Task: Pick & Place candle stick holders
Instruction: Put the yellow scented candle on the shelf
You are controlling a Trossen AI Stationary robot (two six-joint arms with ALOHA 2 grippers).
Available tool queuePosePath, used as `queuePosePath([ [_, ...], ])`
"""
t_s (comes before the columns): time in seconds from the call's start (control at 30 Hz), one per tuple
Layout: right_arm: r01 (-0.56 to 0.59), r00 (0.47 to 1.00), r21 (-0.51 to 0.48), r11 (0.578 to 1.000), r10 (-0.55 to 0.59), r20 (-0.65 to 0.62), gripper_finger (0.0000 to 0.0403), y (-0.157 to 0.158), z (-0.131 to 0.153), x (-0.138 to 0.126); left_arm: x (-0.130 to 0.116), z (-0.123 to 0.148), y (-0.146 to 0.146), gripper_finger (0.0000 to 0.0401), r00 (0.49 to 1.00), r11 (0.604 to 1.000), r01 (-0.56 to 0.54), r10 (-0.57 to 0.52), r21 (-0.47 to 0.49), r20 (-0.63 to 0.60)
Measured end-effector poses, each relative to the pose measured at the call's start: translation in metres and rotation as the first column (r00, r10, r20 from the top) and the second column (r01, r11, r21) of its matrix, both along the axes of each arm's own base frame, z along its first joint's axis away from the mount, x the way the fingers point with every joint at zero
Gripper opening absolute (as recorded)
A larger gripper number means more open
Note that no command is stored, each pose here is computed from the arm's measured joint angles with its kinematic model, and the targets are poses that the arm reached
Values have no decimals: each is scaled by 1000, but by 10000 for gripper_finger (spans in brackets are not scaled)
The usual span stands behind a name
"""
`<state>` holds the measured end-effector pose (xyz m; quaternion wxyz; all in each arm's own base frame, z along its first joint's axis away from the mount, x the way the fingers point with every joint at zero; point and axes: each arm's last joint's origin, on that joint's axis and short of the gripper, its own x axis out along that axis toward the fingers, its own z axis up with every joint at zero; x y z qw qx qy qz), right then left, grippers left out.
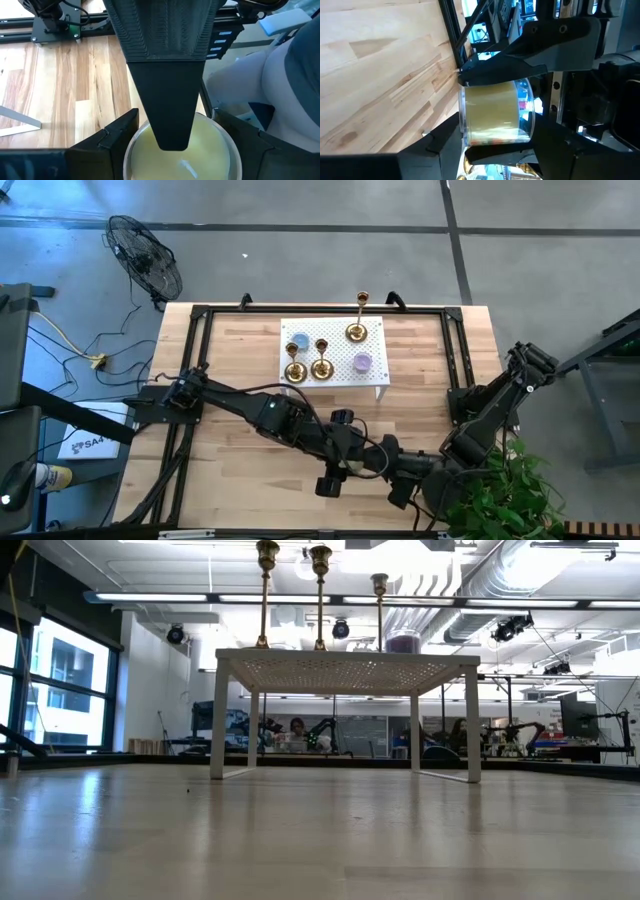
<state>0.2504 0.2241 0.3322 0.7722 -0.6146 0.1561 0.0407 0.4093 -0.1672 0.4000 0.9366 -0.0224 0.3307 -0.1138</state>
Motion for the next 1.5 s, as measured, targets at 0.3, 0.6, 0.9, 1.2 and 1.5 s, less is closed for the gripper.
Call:
queuePosePath([
  [0.3,-3,1000,1,1000,3,-7,193,0,-1,0,1,1,0,261,1000,999,-30,30,-25,2],
  [0.6,5,1000,-8,1000,-5,-10,193,0,-2,0,0,2,1,323,996,995,-86,86,-47,1],
  [0.9,139,990,-73,988,-135,47,193,-3,0,-2,-7,25,3,327,990,996,-73,79,-60,119],
  [1.2,323,941,-102,941,-307,145,191,-10,8,-3,-43,68,8,328,931,972,-234,233,-32,281],
  [1.5,328,914,75,942,-336,225,191,-31,46,-17,-70,82,-9,328,864,925,-378,335,46,376],
])
